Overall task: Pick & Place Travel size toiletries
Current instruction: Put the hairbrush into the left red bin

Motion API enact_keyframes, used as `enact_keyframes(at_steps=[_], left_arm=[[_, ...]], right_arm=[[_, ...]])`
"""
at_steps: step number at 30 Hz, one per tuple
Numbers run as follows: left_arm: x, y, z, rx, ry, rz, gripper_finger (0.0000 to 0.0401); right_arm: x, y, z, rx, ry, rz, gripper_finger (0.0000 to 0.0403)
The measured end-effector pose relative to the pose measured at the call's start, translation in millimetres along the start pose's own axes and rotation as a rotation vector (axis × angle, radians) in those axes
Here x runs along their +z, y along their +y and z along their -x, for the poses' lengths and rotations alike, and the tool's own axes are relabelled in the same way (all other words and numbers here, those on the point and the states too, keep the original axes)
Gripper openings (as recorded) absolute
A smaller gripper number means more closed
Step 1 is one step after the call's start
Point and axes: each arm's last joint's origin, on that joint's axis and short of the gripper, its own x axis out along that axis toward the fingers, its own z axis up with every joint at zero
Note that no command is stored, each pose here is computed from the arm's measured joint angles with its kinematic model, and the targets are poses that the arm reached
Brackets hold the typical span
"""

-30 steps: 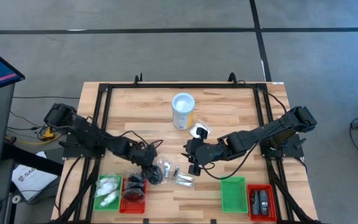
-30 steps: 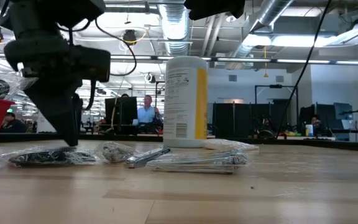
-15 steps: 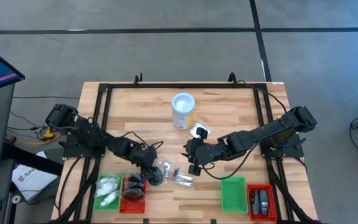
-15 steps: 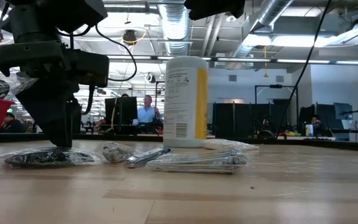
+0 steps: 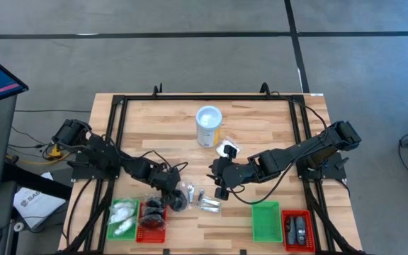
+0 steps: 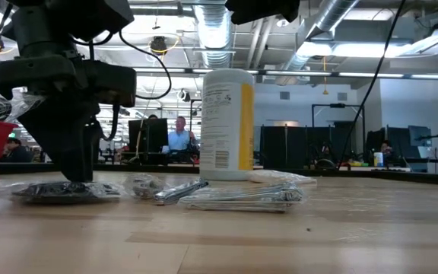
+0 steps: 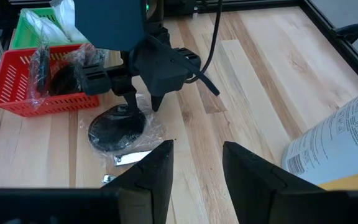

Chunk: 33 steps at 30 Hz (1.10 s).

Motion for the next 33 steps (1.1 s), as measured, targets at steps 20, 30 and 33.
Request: enact_keyframes(at_steps=[20, 30, 33], left_arm=[[0.9, 2.3, 17.3, 0.009, -0.060, -0.038, 0.0000], [6.6, 0.6, 32.4, -0.006, -0.147, -0.050, 0.0000], [6.9, 0.5, 33.8, -0.010, -0.151, -0.049, 0.0000]], right_arm=[[-1.6, 0.2, -3.2, -0.005, 0.009, 0.004, 0.0129], [-1.4, 0.2, -3.2, -0.005, 0.007, 0.003, 0.0129], [-1.5, 0.3, -3.1, -0.004, 0.007, 0.003, 0.0129]])
